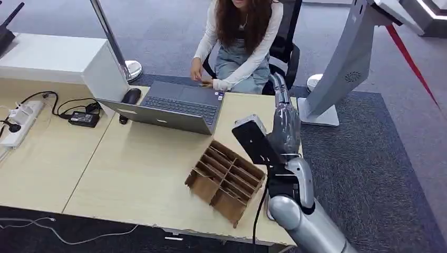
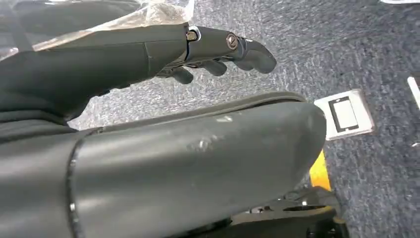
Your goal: Pass the card to the sensor for recognition and then transmit it.
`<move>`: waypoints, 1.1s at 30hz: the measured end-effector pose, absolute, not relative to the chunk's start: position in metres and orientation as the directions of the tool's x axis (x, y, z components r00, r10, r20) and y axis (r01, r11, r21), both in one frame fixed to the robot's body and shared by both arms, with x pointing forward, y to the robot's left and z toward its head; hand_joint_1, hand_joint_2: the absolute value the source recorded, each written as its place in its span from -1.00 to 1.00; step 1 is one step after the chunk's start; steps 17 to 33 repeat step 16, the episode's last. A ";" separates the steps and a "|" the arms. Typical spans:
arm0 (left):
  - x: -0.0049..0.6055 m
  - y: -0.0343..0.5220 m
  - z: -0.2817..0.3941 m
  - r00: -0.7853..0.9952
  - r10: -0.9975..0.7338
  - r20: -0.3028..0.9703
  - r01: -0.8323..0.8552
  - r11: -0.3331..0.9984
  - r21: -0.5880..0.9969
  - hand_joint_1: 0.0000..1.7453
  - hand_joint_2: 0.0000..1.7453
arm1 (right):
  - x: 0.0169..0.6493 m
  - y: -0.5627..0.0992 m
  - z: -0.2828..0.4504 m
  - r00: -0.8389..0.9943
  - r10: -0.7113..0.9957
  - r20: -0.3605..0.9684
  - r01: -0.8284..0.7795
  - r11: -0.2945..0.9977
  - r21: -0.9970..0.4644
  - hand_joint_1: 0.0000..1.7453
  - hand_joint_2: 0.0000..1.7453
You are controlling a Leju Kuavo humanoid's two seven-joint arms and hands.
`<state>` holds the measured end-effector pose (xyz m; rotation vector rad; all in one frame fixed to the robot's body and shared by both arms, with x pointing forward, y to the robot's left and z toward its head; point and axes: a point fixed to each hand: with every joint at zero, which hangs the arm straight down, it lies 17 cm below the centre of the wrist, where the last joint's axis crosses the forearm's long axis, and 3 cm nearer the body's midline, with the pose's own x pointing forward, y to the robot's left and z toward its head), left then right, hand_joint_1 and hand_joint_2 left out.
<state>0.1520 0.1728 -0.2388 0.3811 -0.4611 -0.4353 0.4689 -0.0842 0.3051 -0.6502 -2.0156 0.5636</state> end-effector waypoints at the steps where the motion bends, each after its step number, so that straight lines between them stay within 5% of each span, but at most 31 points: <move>1: 0.153 0.174 -0.238 0.806 -0.481 0.345 0.306 0.837 0.453 -1.00 -1.00 | 0.459 -0.085 0.310 -0.468 0.622 0.628 0.230 0.771 -0.593 -1.00 1.00; 2: 0.154 0.176 -0.237 0.805 -0.481 0.347 0.301 0.835 0.460 -1.00 -1.00 | 0.451 -0.086 0.313 -0.485 0.605 0.631 0.233 0.785 -0.574 -1.00 1.00; 3: 0.155 0.177 -0.236 0.804 -0.482 0.349 0.296 0.833 0.467 -1.00 -1.00 | 0.440 -0.087 0.318 -0.505 0.584 0.636 0.233 0.801 -0.551 -1.00 -1.00; 13: 0.157 0.178 -0.235 0.796 -0.491 0.353 0.298 0.827 0.477 -1.00 -1.00 | 0.405 -0.087 0.334 -0.556 0.459 0.692 0.152 0.875 -0.459 -1.00 -1.00; 33: 0.158 0.175 -0.235 0.789 -0.504 0.353 0.312 0.822 0.477 -1.00 -1.00 | 0.382 -0.077 0.357 -0.601 0.482 0.637 0.142 0.849 -0.508 -1.00 -1.00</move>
